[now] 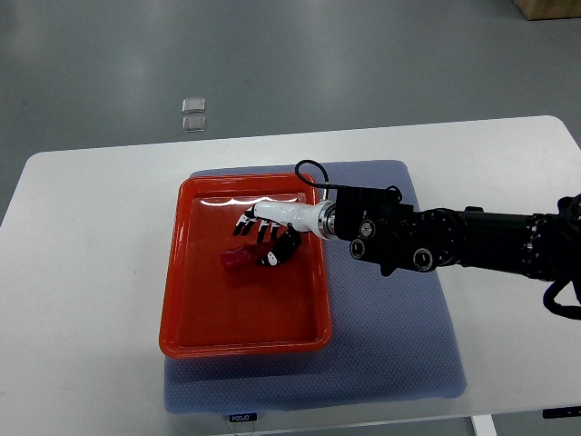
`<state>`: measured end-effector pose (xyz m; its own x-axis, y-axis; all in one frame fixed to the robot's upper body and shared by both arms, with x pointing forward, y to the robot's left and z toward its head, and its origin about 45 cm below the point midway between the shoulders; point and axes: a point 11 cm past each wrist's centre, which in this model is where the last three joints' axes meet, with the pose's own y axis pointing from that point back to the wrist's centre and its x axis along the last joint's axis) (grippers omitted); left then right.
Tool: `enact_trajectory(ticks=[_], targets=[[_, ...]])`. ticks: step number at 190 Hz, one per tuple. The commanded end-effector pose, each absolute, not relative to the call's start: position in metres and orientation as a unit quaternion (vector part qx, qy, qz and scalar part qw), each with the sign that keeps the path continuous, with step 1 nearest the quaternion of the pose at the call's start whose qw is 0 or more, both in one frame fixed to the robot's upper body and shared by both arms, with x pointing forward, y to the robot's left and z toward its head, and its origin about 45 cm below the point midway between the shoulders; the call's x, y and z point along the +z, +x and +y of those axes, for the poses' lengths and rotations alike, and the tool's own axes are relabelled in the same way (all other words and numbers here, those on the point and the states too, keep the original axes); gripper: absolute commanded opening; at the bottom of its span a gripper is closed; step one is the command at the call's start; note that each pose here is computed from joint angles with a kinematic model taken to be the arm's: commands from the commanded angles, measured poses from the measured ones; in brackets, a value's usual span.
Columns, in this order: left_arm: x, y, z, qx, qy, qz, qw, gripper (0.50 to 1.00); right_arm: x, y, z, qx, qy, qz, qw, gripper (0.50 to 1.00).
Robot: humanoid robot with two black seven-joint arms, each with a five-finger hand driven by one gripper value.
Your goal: Place red pepper on red tray
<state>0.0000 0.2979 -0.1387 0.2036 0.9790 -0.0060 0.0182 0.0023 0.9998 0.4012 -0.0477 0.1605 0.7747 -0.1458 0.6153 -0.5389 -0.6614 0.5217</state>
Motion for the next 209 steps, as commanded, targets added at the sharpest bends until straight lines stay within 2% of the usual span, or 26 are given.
enact_trajectory(ticks=[1, 46, 74, 106, 131, 161, 181, 209], targets=[[-0.139, 0.0, 0.298, 0.441, 0.552, 0.452, 0.545, 1.0, 0.165, 0.403, -0.046, 0.272, 0.871, -0.2, 0.357, 0.785], [-0.139, 0.0, 0.298, 0.442, 0.552, 0.452, 0.544, 1.0, 0.212, 0.423, -0.03, 0.248, 0.889, -0.253, 0.289, 0.787], [-0.139, 0.0, 0.298, 0.441, 0.552, 0.452, 0.545, 1.0, 0.251, 0.457, -0.073, 0.18, 0.891, -0.361, 0.208, 0.787], [-0.139, 0.0, 0.298, 0.44, 0.552, 0.451, 0.545, 1.0, 0.25, 0.477, -0.156, 0.003, 0.856, -0.514, 0.061, 0.787], [-0.139, 0.0, 0.297, 0.44, 0.552, 0.452, 0.546, 1.0, 0.226, 0.47, -0.211, -0.168, 0.79, -0.584, -0.088, 0.856], [-0.139, 0.0, 0.296, 0.439, 0.551, 0.453, 0.547, 1.0, 0.194, 0.451, -0.231, -0.289, 0.73, -0.585, -0.203, 0.862], [-0.139, 0.0, 0.296, 0.439, 0.551, 0.452, 0.547, 1.0, 0.189, 0.447, -0.235, -0.304, 0.708, -0.59, -0.241, 0.897], [-0.139, 0.0, 0.296, 0.439, 0.551, 0.452, 0.547, 1.0, 0.182, 0.442, -0.236, -0.314, 0.698, -0.592, -0.252, 0.909]])
